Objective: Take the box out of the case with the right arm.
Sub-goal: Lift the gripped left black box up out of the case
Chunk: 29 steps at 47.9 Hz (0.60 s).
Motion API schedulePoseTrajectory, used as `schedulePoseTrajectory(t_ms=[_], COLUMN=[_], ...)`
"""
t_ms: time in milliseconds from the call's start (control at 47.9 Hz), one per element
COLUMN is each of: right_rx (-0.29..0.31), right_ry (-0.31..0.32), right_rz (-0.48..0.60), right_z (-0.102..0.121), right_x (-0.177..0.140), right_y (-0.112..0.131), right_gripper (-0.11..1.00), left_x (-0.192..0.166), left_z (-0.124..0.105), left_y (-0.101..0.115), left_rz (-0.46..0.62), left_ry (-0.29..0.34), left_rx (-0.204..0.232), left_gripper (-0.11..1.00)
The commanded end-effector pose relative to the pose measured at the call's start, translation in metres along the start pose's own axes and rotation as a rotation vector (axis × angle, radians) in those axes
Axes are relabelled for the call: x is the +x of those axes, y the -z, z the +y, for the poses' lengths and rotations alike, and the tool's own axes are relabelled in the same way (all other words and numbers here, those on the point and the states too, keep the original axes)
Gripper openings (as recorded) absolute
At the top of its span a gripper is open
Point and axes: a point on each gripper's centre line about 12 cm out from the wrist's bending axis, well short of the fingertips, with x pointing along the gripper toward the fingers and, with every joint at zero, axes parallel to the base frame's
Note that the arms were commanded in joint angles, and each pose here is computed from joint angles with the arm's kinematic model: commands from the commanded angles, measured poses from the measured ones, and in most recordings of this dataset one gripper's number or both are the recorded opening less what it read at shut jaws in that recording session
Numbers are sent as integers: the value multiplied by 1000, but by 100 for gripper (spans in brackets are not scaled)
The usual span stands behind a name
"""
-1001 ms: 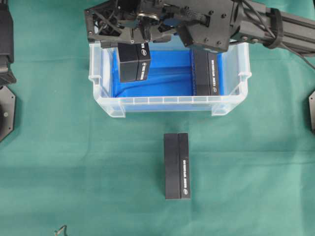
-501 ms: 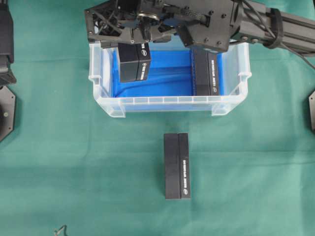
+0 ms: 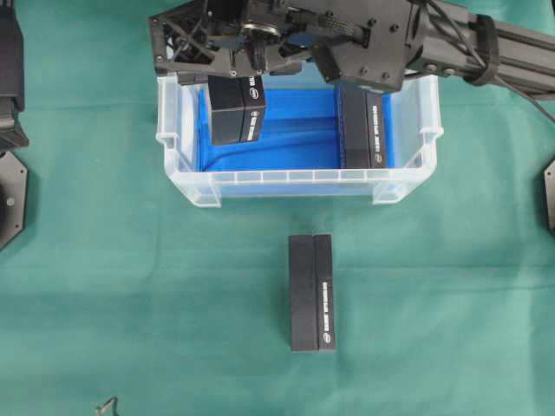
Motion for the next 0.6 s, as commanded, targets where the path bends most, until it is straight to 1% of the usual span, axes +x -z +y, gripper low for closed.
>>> schedulePoseTrajectory(t_ms=[0,584], right_rx=[21,21], right_ry=[-97,-97], right_rz=[-22,-23], right_z=[-2,-2], right_x=[-46,-46], right_y=[-10,-11], right_gripper=[68,68], left_x=[-7,-8], left_z=[0,0], left_y=[-4,-4], left_rz=[-29,-31], left_ry=[1,1], left_rx=[-2,-1], left_gripper=[0,0])
